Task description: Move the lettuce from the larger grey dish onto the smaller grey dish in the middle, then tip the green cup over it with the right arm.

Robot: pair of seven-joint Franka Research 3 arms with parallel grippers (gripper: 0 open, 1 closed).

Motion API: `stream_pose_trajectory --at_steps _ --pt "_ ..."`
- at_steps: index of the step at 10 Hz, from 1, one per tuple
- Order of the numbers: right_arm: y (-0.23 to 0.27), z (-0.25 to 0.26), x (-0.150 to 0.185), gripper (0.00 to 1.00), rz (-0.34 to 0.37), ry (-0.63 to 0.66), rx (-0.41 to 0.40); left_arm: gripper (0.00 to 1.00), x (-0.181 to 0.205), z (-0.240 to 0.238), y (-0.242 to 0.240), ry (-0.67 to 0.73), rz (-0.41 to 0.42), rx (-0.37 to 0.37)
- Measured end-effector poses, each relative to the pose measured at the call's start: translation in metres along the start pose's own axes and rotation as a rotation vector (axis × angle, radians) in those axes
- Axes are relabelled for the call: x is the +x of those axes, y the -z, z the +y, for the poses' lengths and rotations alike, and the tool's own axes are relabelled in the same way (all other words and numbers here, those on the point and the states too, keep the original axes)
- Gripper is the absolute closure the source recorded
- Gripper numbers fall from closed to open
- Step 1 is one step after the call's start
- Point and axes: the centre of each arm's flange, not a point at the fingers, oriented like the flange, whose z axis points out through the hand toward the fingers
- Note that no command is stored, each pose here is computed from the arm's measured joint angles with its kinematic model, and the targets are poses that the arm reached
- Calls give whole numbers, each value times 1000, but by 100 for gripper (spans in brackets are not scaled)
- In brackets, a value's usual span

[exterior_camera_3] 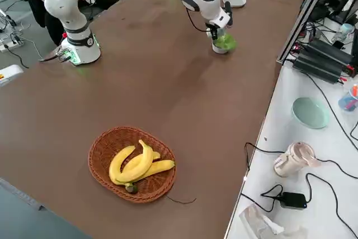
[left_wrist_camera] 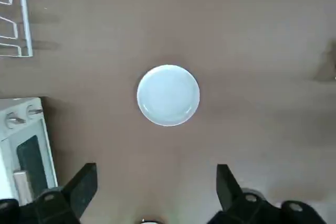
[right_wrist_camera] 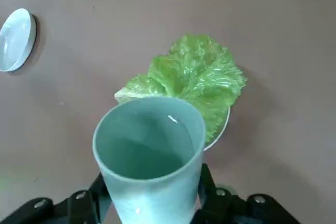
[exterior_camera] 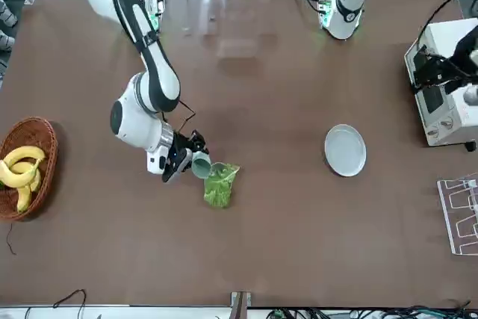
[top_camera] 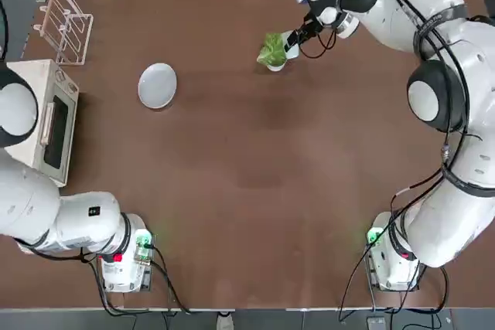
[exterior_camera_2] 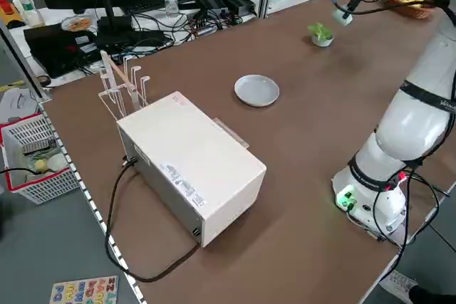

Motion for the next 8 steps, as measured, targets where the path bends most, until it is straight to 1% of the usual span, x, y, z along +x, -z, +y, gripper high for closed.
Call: stream_pose_trajectory --at_steps 1,2,5,8 --pt "-5 2 2 32 -3 -14 -1 0 0 29 -9 -5 -13 21" --pt "-9 4 2 32 -8 -31 1 0 0 43 -12 -2 -15 41" --pt "-15 2 5 32 -35 -95 24 0 7 16 -16 53 -22 44" --pt "-21 4 10 32 -54 -146 37 0 9 15 -21 53 -31 45"
